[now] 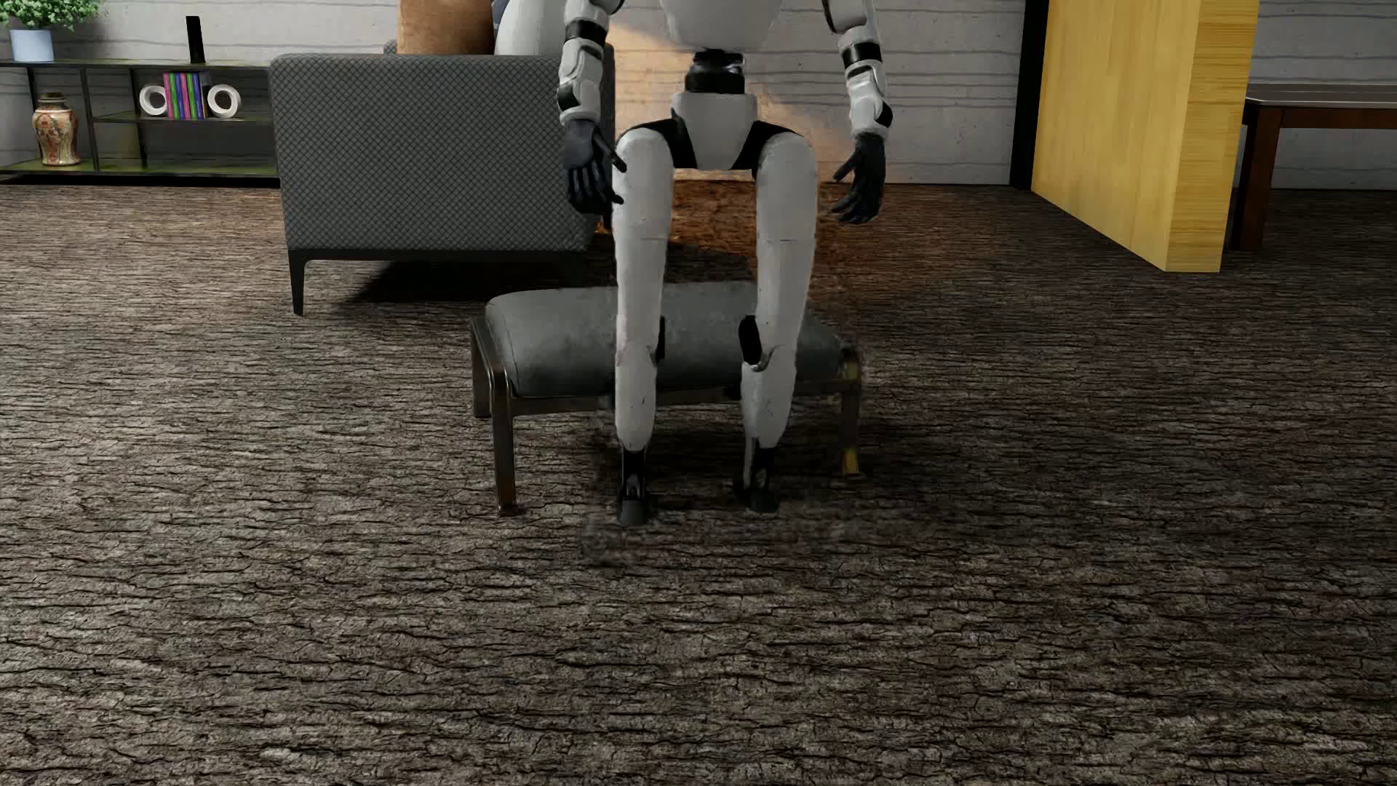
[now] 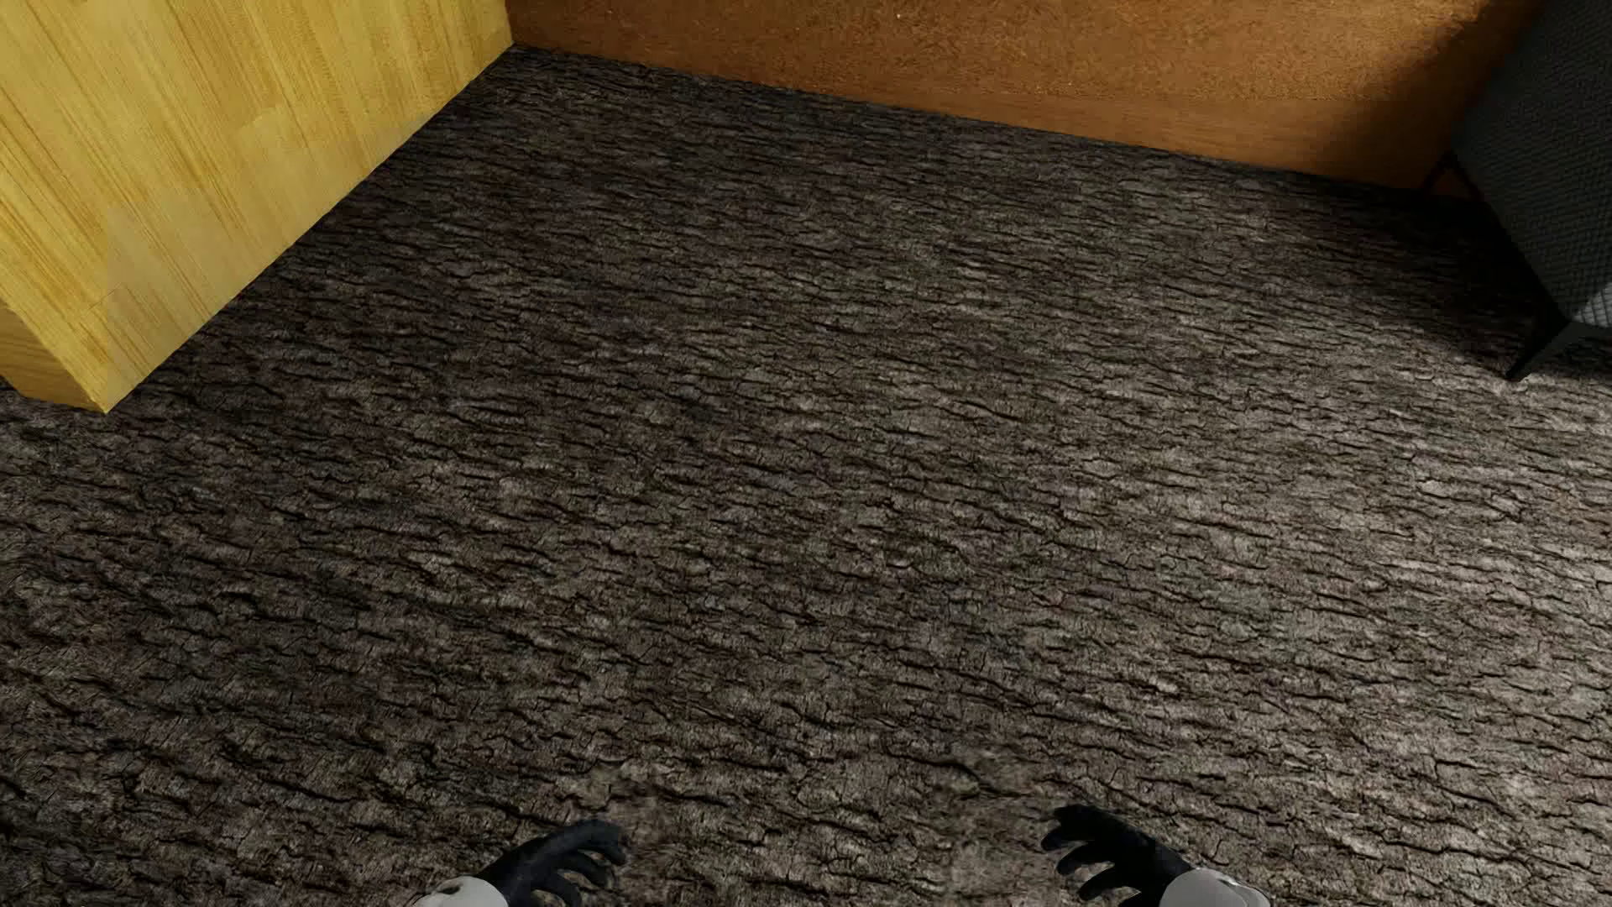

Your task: Take a seat on the chair

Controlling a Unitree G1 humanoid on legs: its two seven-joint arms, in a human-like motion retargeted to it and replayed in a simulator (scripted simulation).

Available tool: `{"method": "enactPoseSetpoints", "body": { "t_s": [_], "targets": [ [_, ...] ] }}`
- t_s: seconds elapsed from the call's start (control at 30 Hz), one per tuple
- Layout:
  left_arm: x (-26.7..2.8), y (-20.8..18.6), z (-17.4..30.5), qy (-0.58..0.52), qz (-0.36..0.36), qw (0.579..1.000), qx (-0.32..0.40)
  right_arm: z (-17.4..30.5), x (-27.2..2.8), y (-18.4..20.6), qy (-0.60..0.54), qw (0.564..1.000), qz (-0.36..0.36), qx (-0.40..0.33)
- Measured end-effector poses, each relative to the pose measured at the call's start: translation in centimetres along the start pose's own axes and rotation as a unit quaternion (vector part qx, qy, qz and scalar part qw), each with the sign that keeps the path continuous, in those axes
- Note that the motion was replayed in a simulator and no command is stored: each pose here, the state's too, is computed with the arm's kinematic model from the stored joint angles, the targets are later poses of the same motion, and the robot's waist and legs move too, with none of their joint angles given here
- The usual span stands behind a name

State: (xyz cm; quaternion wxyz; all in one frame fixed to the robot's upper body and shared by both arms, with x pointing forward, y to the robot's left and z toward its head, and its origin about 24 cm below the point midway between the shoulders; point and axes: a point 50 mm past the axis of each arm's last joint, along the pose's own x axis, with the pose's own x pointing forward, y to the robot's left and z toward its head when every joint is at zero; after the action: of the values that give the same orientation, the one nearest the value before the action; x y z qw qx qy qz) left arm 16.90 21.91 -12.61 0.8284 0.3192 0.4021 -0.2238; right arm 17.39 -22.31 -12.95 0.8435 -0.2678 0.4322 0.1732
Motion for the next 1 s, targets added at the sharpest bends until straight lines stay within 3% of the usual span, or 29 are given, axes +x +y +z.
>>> {"method": "enactPoseSetpoints", "body": {
  "t_s": [0.13,0.4,0.8,1.0],
  "targets": [
    [-0.9,-1.5,-4.6,0.12,0.0,0.992,-0.024,-4.6,-0.9,2.7,0.104,0.993,0.005,0.059],
    [-1.8,-1.6,-5.4,0.1,-0.008,0.994,-0.039,-4.3,-1.3,6.3,0.062,0.993,0.071,0.074],
    [-1.1,-3.1,-4.0,0.077,-0.032,0.996,-0.039,-4.5,-1.1,4.5,0.074,0.994,0.038,0.068],
    [-0.2,-1.4,-2.4,0.073,-0.013,0.997,-0.028,-1.0,0.1,3.9,0.026,0.998,0.06,0.007]
  ]
}}
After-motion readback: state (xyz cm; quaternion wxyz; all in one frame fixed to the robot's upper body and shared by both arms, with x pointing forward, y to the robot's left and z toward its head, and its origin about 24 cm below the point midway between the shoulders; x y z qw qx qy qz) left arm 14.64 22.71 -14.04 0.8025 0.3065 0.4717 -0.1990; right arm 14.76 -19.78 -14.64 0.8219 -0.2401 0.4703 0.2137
